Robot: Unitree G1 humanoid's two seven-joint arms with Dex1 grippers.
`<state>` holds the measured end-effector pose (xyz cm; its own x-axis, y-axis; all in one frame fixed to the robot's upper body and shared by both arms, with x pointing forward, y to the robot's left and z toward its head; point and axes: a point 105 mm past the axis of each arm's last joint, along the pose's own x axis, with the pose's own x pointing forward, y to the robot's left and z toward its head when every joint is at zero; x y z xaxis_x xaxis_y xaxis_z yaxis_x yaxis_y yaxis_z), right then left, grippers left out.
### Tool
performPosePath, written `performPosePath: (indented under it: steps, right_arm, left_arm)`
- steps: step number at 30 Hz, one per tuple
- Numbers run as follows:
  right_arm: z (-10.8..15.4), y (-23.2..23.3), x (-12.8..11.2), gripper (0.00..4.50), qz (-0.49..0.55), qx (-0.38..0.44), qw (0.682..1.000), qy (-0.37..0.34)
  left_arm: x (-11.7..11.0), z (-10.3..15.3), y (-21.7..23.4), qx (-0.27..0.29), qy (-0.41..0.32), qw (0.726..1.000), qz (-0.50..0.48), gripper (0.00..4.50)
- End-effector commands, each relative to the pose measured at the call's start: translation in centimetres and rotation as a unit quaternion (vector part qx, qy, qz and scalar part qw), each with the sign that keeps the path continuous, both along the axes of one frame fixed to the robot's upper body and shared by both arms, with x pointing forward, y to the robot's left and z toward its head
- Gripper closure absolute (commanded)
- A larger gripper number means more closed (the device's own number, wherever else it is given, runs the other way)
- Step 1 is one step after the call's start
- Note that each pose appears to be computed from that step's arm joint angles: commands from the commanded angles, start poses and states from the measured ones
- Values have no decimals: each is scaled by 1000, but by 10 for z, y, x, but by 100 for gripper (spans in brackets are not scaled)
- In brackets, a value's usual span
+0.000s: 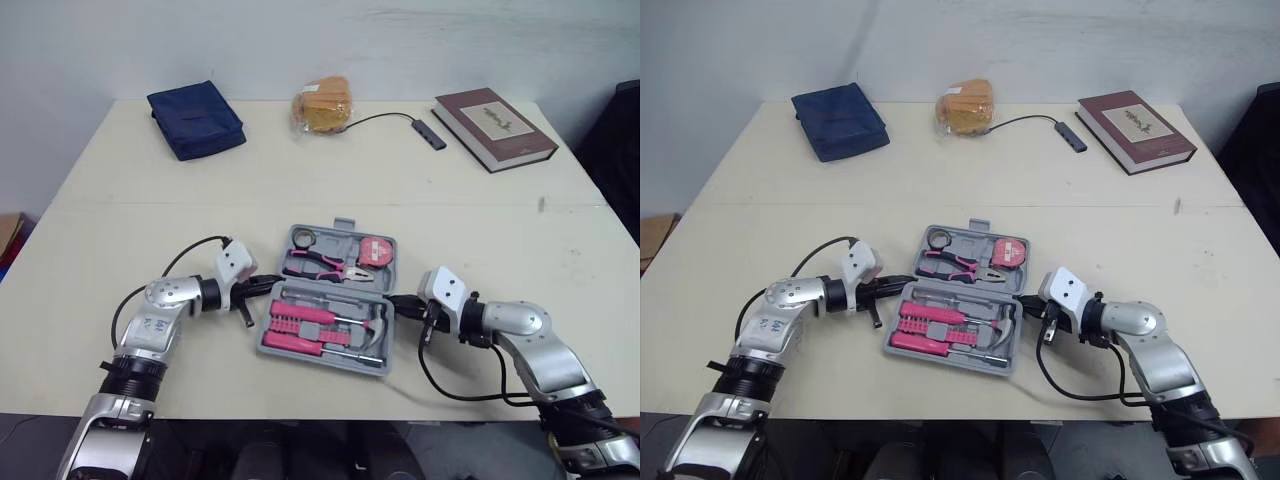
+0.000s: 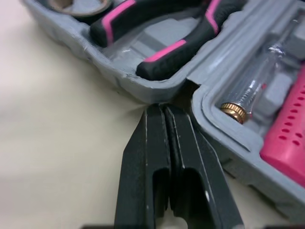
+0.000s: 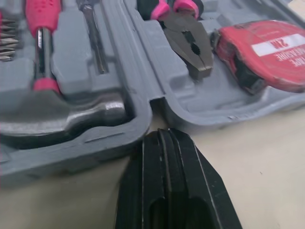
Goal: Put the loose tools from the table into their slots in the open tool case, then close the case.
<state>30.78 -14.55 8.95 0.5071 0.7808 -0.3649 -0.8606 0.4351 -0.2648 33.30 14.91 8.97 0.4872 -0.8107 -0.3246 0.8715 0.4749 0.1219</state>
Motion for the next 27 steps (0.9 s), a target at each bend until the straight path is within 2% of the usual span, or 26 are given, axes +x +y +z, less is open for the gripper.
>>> performPosePath:
  steps: [1, 9, 14, 15, 17, 20, 21, 23, 25, 27]
  right_arm:
    - [2, 14, -4, 447, 41, -3, 999, 0]
    - [2, 22, -14, 447, 70, 7, 997, 29]
    - [-6, 5, -11, 447, 21, -2, 998, 54]
    - [-3, -5, -4, 447, -4, -19, 1000, 23]
    - [-3, -19, -4, 447, -18, -33, 999, 30]
    - [14, -40, -1, 352, -45, -29, 999, 9]
    - [20, -48, -2, 311, -55, -28, 998, 8]
    - [31, -56, -3, 198, -70, -5, 997, 22]
    - [49, -63, 0, 99, -125, 61, 988, 68]
    - [54, -67, -1, 29, -163, 62, 979, 105]
  left_arm:
    - [-16, 4, -4, -9, 3, 1000, -28, 450]
    - [-32, -1, 2, -5, 10, 1000, -9, 450]
    - [-27, -8, 18, 5, 17, 999, 41, 450]
    - [-24, -6, 23, 0, 22, 998, 53, 450]
    - [-26, -4, 28, 9, 26, 998, 52, 450]
    - [-25, 9, 46, 13, 11, 997, 79, 367]
    - [-26, 16, 53, 11, 3, 996, 88, 326]
    - [-27, 27, 63, -2, -8, 995, 101, 224]
    - [-27, 45, 70, -19, -25, 993, 118, 137]
    - [-26, 58, 73, -34, -25, 990, 138, 89]
